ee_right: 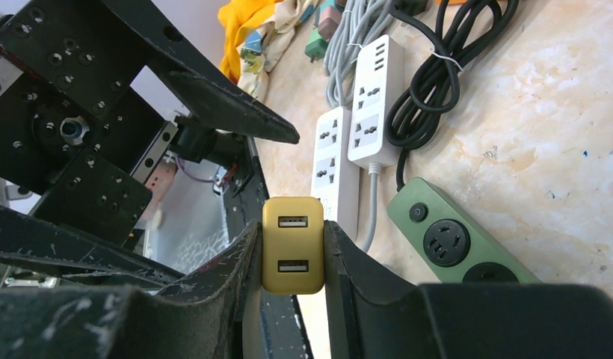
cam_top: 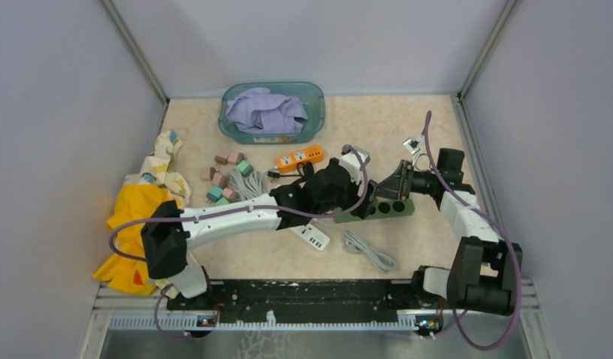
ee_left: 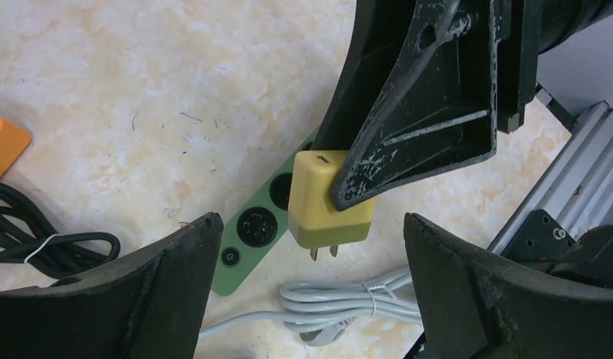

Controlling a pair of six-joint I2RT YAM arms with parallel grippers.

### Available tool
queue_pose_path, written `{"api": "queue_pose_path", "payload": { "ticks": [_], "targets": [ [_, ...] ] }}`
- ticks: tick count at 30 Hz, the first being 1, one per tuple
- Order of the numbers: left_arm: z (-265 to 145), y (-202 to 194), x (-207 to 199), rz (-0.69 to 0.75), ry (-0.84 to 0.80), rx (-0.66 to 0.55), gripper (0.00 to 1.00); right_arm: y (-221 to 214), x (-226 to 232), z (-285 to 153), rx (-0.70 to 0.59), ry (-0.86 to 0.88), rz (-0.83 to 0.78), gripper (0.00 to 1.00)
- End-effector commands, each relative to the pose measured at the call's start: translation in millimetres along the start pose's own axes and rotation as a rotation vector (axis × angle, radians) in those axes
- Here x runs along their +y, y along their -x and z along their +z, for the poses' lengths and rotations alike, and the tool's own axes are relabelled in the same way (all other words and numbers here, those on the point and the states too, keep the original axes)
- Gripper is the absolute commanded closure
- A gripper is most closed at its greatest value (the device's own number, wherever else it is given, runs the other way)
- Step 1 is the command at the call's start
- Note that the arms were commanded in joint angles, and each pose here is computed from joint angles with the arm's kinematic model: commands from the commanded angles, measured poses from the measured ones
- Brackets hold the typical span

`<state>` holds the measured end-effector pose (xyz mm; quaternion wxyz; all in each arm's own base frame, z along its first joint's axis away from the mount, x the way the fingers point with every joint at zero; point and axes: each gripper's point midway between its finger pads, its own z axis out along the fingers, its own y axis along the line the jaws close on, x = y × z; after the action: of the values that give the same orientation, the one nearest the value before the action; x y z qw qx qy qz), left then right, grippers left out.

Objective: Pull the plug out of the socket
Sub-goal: Place the plug at the center of the board.

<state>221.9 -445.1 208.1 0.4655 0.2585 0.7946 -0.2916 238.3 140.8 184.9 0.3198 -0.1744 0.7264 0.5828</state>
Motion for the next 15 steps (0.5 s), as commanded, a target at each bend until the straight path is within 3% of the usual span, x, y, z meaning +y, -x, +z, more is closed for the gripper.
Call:
{"api": "queue_pose_path", "payload": {
  "ticks": [1,9,15],
  "targets": [
    [11.9,-0.4,-0.3,-0.017,0.025,0.023,0.08,14.0,5.7,1.6,-0.002,0.011,-0.045,0.99],
    [29.5,-10.5,-1.4,-0.013,0.078,0.097,0.22,14.0,3.1,2.0,-0.002,0.002,-0.036,0.98],
    [36.7,-18.0,3.8,0.016,0.115,0.121,0.46,12.9,3.0,3.0,0.003,0.003,-0.033,0.98]
  ]
}}
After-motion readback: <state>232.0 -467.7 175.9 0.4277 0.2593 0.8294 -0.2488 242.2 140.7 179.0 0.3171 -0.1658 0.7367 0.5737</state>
